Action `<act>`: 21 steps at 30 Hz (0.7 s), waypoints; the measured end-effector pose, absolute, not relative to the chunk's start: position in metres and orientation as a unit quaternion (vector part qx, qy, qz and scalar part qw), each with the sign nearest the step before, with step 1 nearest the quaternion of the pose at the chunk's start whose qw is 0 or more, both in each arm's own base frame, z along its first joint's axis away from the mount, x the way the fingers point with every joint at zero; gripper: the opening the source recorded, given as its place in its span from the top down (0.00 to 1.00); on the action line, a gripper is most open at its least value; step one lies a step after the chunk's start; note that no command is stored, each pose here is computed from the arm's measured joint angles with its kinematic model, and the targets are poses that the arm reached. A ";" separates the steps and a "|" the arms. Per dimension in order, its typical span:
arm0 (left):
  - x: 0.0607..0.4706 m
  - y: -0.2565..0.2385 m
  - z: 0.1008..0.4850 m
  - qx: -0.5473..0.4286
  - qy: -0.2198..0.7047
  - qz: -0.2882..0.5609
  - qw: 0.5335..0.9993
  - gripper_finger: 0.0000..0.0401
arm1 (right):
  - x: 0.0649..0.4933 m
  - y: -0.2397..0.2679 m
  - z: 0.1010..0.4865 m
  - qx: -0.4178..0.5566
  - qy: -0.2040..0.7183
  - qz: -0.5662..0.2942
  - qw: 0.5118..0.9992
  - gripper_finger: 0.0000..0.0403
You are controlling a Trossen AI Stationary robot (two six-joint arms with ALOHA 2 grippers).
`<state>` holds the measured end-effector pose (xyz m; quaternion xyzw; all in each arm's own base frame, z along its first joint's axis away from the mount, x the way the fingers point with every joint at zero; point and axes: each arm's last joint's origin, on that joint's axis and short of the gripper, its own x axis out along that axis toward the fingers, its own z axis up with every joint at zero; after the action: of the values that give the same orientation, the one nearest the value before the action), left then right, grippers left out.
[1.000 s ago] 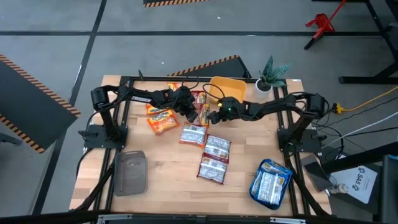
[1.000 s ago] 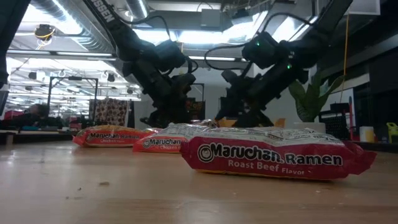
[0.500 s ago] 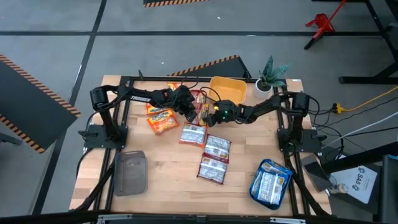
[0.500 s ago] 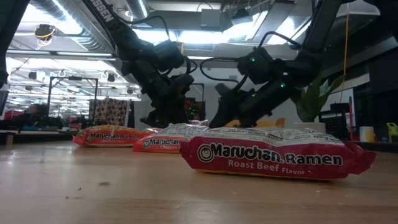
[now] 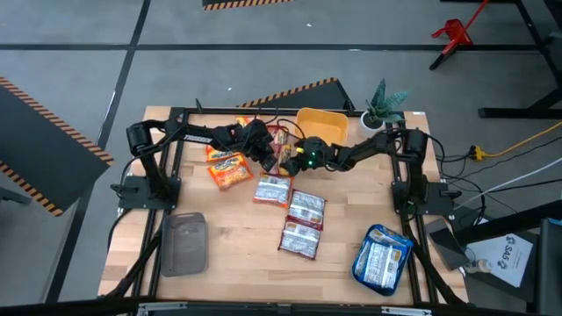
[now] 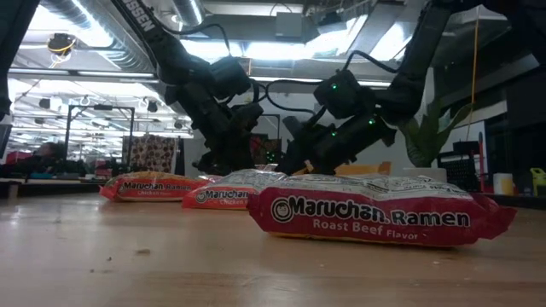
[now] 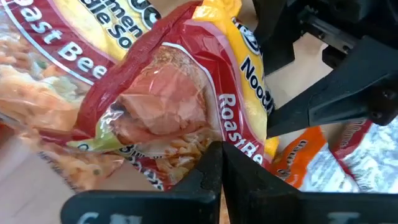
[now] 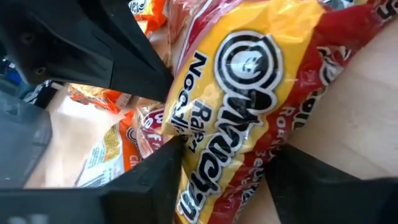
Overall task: Sort Maruchan noodles
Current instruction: Put the red noodle pack into the yellow bin
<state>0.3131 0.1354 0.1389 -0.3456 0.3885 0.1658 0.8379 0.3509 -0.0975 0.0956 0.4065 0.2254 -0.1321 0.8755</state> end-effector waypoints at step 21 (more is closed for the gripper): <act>0.263 0.131 0.273 -0.331 0.192 0.171 0.908 1.00 | 0.347 -0.095 0.164 0.501 0.154 -0.100 0.846 0.99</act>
<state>0.2627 0.1309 0.2727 -0.3308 0.1917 0.1707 0.9081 0.3468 -0.0950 0.1641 0.5014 0.1543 -0.0996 0.8455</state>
